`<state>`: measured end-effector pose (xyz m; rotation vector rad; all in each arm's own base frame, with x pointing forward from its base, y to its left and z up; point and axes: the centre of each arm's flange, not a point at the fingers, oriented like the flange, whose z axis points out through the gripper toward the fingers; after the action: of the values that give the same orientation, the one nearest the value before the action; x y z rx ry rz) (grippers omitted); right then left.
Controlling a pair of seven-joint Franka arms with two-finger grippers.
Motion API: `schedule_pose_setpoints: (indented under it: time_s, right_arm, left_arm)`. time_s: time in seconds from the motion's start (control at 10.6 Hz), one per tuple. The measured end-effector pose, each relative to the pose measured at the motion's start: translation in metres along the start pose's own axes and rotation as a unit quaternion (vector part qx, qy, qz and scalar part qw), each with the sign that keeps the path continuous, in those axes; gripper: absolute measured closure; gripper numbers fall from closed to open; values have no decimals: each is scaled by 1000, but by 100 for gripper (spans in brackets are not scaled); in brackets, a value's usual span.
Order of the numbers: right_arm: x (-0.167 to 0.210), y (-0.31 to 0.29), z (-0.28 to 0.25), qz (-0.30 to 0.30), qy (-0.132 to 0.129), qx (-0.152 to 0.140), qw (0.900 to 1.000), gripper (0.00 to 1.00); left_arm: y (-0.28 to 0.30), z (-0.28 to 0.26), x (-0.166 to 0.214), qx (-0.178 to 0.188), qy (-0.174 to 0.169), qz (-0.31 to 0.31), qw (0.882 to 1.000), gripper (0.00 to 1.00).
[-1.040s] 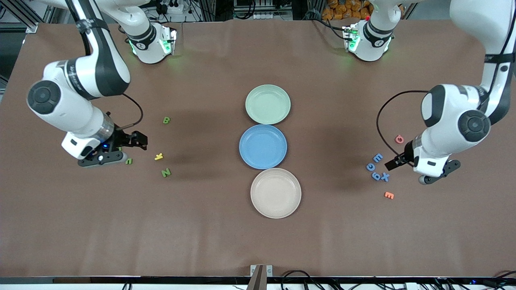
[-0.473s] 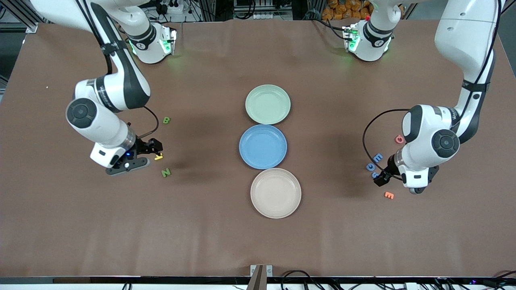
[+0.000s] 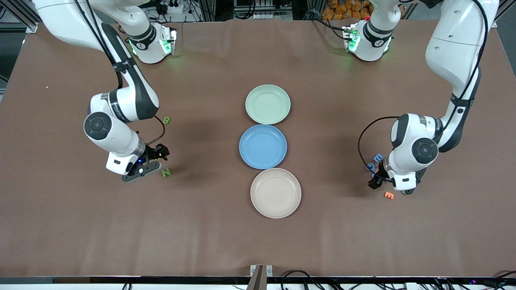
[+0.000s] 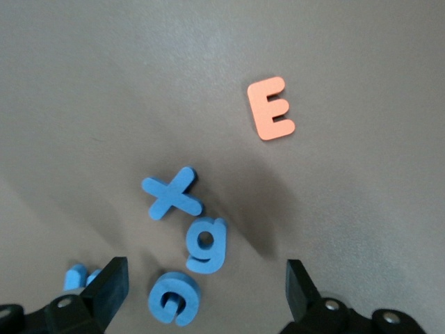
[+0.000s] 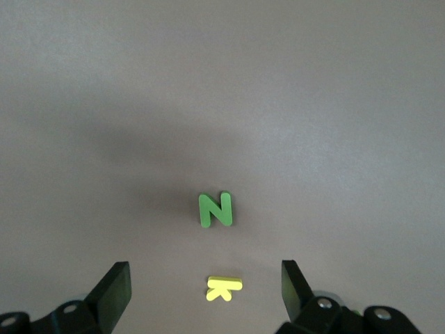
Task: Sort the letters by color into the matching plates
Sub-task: 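Lower the right gripper to green N while the left gripper reaches blue g, then close the right gripper on N while the left gripper grasps g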
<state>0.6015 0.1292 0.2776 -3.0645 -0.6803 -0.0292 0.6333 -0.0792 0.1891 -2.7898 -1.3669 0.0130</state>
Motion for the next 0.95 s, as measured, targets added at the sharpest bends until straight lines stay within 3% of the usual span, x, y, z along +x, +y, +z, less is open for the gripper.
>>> schedule_pose_setpoints:
  time_s: [0.47,0.85,0.95]
  right_arm:
    - [2,-15,52,-19,24,1,1000,9]
    - [-1,-14,69,-18,15,4,1000,10]
    - [-2,-11,70,-16,14,3,1000,10]
  left_arm:
    - [-1,19,0,5,4,2,1000,0]
    - [-2,22,3,1,10,6,1000,0]
    - [-1,22,4,-2,12,6,1000,5]
